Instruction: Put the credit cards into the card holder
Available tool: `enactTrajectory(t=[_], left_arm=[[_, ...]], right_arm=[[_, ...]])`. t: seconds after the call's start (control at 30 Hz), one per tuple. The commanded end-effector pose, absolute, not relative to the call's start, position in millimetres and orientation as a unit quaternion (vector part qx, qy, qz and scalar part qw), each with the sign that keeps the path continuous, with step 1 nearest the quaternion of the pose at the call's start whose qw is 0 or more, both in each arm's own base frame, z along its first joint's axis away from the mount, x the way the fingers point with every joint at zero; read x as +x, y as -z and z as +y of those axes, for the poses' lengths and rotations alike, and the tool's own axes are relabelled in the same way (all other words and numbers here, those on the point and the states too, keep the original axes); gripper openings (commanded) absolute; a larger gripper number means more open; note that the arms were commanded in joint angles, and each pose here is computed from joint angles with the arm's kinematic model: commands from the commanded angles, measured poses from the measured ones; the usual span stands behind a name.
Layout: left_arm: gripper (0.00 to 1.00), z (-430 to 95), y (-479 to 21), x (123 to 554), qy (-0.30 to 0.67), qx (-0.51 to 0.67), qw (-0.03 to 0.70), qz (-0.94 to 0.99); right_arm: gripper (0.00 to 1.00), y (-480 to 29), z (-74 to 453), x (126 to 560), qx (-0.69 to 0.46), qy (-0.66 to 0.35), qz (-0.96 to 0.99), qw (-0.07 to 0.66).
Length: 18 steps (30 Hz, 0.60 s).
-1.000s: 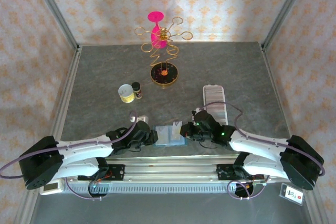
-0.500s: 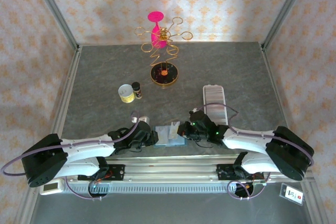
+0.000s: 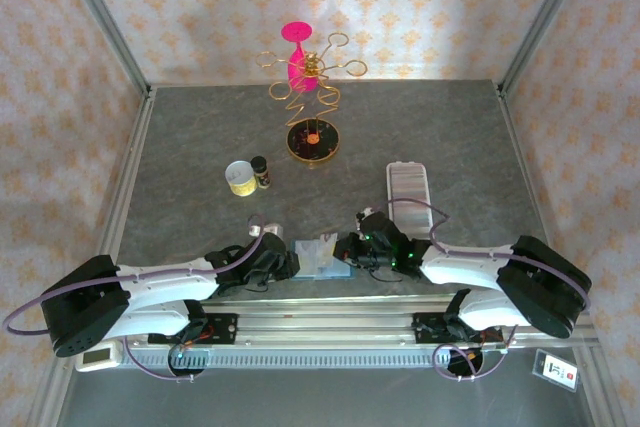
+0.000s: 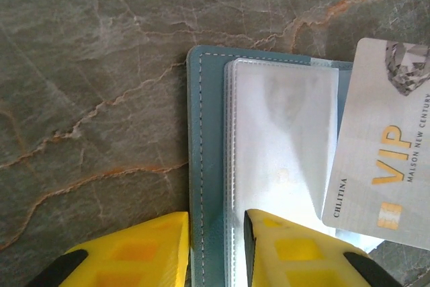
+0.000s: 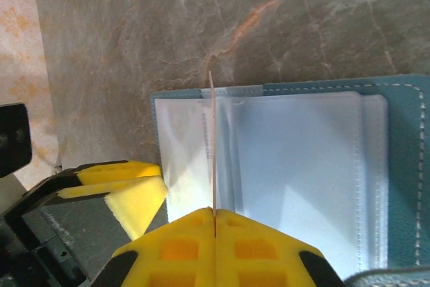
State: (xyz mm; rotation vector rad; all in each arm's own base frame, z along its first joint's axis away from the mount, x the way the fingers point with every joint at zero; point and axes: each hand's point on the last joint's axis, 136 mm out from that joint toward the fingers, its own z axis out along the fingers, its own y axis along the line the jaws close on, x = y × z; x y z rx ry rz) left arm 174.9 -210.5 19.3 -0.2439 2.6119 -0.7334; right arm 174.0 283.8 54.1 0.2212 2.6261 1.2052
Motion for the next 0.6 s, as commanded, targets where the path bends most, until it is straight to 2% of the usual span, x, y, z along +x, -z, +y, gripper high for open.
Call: enactTrajectory(t=[0.0, 0.13, 0.57], left_arm=[[0.29, -208.7, -15.7, 173.9, 0.267, -0.093, 0.204, 0.937], [0.29, -207.0, -14.9, 173.2, 0.263, -0.093, 0.203, 0.939], [0.28, -205.6, -16.8, 172.4, 0.268, -0.097, 0.206, 0.936]], right_arm=[[0.00, -48.6, 283.1, 169.9, 0.079, -0.411, 0.901, 0.115], [0.00, -47.5, 275.5, 171.8, 0.066, -0.382, 0.913, 0.128], [0.00, -48.2, 275.7, 170.0, 0.062, -0.387, 0.911, 0.127]])
